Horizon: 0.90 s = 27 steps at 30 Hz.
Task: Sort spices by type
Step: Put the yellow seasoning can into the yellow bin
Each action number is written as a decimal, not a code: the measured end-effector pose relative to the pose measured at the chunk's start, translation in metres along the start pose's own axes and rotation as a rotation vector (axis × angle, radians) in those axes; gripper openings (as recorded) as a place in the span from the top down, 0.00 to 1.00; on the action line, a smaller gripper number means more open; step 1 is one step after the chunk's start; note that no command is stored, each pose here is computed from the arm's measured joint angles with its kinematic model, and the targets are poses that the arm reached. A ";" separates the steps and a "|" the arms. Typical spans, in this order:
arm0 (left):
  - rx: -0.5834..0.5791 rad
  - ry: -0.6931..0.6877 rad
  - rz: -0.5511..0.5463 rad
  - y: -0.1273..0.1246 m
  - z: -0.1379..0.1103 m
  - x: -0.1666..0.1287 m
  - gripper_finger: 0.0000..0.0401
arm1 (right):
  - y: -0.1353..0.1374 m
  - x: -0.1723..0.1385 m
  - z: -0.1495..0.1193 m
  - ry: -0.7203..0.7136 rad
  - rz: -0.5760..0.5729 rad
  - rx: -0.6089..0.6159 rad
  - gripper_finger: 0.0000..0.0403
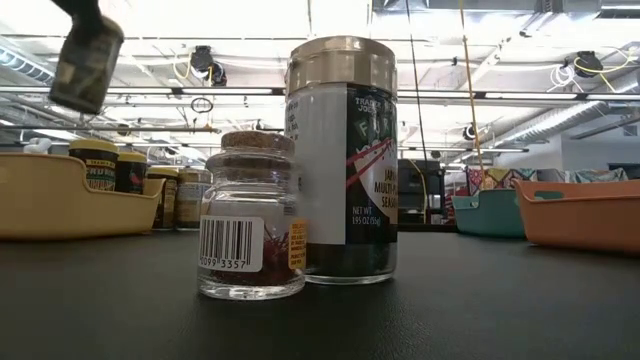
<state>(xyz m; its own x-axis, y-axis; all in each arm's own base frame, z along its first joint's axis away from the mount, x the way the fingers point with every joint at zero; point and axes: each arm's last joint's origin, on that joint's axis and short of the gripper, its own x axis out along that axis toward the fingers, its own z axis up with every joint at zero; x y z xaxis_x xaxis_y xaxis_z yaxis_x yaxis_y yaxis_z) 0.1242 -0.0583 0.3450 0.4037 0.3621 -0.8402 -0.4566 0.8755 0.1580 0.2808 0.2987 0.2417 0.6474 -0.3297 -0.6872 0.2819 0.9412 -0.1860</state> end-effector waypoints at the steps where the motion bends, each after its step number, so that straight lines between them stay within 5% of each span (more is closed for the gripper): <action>1: 0.009 0.012 0.008 -0.001 -0.002 0.003 0.41 | 0.000 0.000 0.000 0.000 0.000 -0.004 0.44; 11: 0.044 0.143 -0.010 -0.005 -0.014 0.017 0.41 | -0.001 0.001 0.001 -0.001 -0.005 -0.043 0.44; 27: 0.083 0.209 0.110 -0.007 -0.036 0.048 0.41 | 0.000 0.001 0.002 -0.009 0.003 -0.034 0.44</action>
<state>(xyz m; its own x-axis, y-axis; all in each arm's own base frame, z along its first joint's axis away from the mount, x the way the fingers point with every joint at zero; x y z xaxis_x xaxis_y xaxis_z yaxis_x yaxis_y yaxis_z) 0.1183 -0.0580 0.2848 0.1780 0.3905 -0.9032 -0.4185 0.8608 0.2897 0.2832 0.2982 0.2421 0.6541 -0.3276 -0.6817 0.2558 0.9440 -0.2083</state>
